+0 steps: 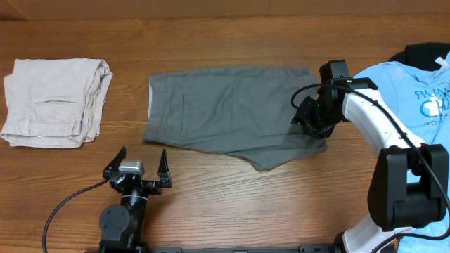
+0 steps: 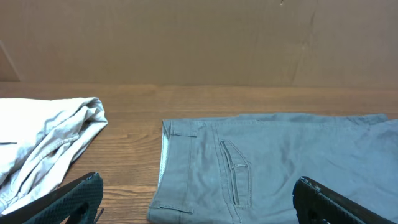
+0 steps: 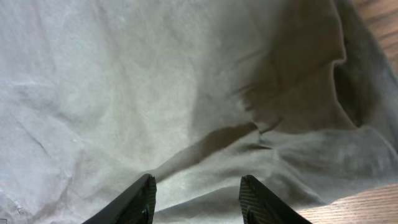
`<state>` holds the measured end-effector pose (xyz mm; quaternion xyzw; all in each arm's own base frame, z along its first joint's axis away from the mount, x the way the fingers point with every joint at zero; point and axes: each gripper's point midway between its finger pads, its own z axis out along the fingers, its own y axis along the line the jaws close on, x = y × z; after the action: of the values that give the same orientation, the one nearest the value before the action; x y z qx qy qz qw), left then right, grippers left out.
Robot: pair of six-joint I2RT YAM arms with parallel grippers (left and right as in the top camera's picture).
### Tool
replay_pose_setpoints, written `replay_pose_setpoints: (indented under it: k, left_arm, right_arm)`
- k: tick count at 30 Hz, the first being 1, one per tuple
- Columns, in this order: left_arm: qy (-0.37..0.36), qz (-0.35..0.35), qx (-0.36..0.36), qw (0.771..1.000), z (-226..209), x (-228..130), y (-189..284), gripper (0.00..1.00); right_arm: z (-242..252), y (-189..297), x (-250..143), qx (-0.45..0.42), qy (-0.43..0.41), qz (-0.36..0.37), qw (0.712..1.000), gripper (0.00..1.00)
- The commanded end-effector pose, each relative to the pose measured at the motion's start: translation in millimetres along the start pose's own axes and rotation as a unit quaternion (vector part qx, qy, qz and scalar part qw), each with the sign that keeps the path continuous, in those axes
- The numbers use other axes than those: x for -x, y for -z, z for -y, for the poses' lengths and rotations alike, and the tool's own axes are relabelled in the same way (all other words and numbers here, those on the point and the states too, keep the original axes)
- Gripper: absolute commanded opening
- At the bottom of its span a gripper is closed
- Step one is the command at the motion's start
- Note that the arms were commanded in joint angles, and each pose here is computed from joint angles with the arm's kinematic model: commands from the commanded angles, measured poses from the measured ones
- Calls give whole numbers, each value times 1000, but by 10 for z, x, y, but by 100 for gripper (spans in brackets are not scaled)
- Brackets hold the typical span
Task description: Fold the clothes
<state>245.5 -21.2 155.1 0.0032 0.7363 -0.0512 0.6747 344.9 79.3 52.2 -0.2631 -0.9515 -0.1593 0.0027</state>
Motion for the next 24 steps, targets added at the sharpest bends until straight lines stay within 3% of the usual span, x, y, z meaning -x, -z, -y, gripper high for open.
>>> replay_pose_setpoints:
  k: [1,14,17,20,24]
  left_arm:
    - [5,5,0,1000,4,13,3,100]
    - [5,8,-8,1000,33,27,3,100]
    - [4,12,-81,997,285,77,33,100]
    - [42,7,-100,994,355,191,83,100]
    - [35,11,-84,996,322,537,151,100]
  right_arm:
    - [-90,29,55,13,23,11,1000,47]
    - [-118,31,92,18,63,20,998,48]
    - [-119,31,93,18,63,20,998,48]
    - [-118,31,92,18,63,20,998,49]
    - [-118,31,96,18,63,21,998,49]
